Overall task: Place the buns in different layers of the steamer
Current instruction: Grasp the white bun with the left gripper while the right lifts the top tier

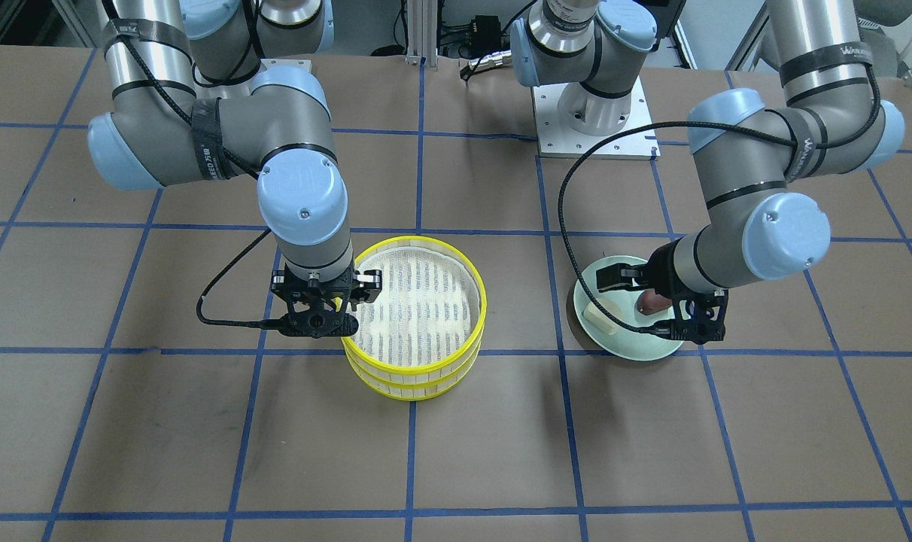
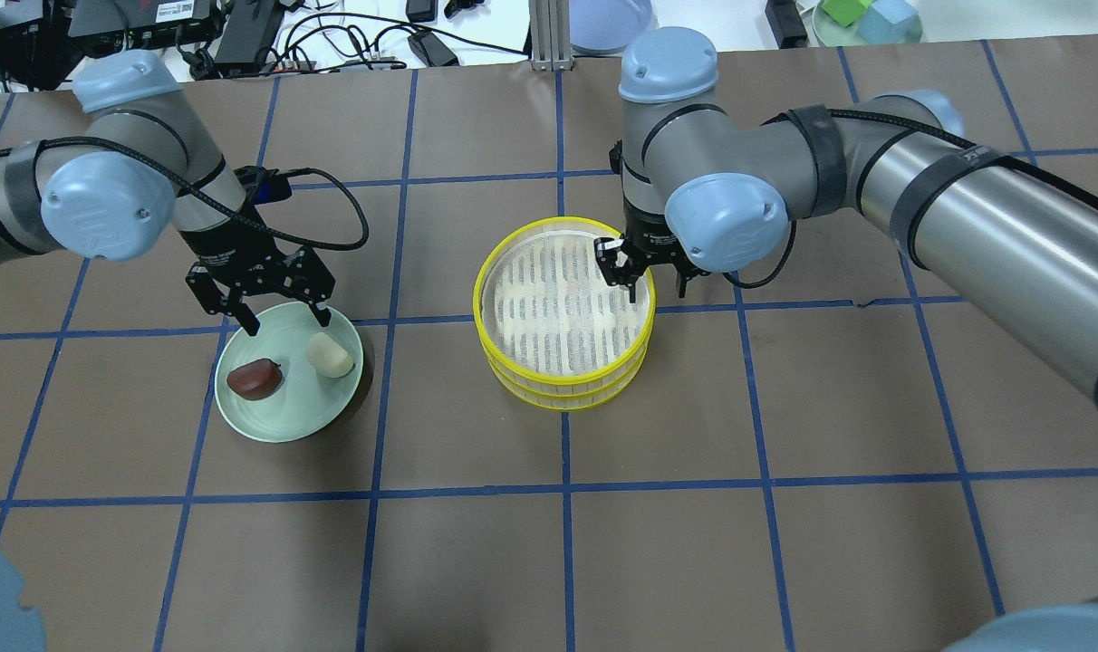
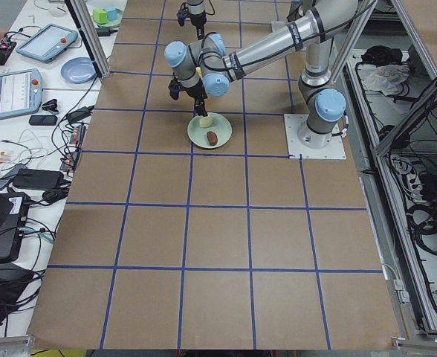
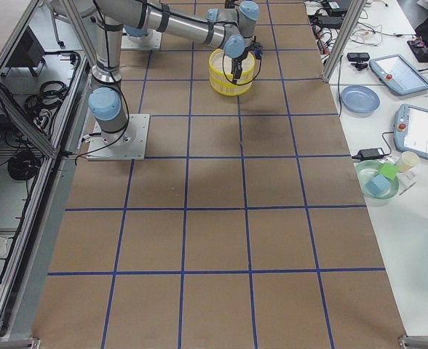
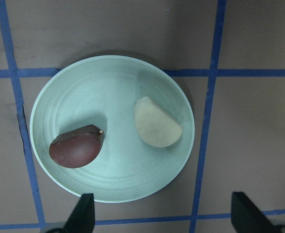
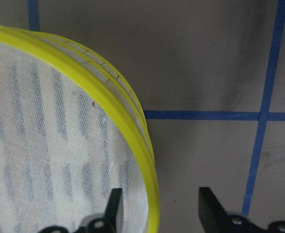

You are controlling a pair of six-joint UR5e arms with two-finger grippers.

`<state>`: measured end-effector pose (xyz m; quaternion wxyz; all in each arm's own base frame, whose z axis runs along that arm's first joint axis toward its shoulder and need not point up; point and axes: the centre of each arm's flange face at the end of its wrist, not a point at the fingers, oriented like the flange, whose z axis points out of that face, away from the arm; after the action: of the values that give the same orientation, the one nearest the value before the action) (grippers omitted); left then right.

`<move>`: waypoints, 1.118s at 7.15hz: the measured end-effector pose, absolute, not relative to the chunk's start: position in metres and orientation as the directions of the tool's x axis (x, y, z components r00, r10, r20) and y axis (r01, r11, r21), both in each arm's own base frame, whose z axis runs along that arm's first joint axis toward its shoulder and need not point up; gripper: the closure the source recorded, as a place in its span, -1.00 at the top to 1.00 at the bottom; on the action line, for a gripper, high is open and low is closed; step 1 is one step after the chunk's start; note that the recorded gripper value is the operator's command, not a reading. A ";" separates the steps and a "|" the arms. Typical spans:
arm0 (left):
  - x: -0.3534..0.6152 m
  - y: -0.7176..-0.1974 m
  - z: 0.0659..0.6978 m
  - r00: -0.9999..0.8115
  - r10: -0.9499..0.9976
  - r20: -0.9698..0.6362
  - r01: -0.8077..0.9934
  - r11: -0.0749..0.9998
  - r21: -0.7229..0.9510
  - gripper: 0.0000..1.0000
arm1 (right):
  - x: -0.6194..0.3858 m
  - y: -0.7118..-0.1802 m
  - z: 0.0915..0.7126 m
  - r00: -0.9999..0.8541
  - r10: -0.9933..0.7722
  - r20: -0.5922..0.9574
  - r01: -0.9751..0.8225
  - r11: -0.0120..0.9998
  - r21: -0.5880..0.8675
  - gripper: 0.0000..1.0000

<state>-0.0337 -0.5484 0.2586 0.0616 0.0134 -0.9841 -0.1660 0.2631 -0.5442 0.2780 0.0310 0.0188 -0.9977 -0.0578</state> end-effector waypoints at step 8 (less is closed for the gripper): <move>-0.030 -0.570 0.193 -0.989 -0.061 0.132 -0.003 0.916 0.401 -1.00 | 0.160 -0.553 0.349 -0.997 -0.058 0.044 -0.054 0.994 0.090 -1.00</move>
<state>-0.0301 -0.5703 0.1934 0.0711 0.0165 -0.9763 -0.2040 0.1600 -0.5534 0.3491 0.0231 0.0279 -0.9984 -0.0444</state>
